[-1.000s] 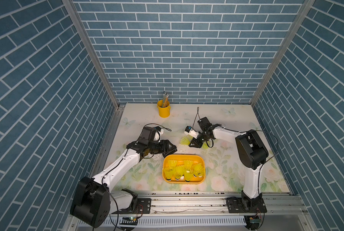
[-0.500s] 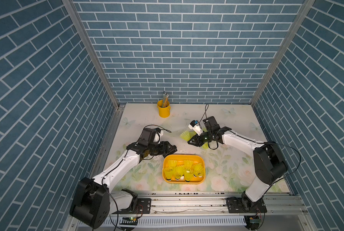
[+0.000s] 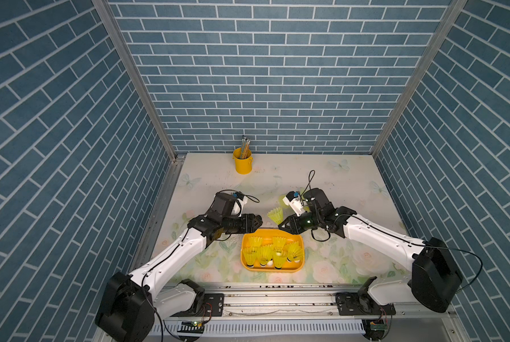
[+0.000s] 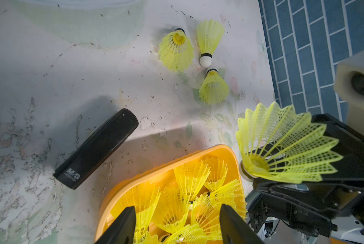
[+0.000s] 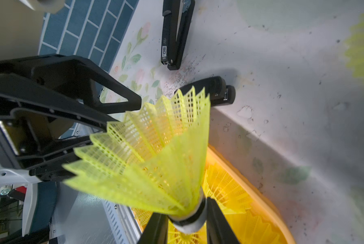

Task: Put the shuttlecocks into the storage box
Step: Place the shuttlecock in the storage box.

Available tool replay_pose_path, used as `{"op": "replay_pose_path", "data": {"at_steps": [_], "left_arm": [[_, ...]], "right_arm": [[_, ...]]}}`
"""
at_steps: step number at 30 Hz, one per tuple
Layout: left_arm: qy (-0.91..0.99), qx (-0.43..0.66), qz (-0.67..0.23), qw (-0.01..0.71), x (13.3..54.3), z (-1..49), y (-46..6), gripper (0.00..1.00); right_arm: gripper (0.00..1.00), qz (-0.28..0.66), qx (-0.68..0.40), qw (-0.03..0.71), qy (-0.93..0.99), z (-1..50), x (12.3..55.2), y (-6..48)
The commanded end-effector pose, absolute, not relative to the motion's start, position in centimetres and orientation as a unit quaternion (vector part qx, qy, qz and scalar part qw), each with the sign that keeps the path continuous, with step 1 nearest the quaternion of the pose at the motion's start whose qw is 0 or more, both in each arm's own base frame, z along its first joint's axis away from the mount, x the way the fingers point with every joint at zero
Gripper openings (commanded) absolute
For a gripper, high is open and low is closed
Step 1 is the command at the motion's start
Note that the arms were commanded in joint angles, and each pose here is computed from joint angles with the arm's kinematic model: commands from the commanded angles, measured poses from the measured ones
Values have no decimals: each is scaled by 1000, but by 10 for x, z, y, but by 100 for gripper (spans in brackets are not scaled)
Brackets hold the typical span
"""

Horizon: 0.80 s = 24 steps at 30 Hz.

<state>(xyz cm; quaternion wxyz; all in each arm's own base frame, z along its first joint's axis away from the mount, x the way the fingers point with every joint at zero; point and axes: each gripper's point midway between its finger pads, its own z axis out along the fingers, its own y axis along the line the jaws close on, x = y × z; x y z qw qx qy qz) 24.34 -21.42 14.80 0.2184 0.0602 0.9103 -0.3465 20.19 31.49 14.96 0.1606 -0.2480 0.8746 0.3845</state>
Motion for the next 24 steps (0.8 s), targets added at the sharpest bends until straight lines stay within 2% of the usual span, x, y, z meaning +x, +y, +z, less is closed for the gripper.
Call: {"op": "replay_pose_path", "data": {"at_steps": [1, 6, 13, 24], "left_arm": [[915, 60, -338, 210, 232, 142, -212, 69], [913, 72, -340, 214, 220, 147, -218, 69], [905, 99, -353, 217, 198, 150, -226, 67], [900, 120, -355, 222, 176, 152, -229, 66]], "right_arm": [[13, 372, -186, 132, 900, 145, 187, 312], [12, 356, -138, 103, 919, 139, 167, 313], [12, 358, -61, 105, 926, 143, 152, 306], [12, 353, -13, 88, 931, 134, 136, 315]]}}
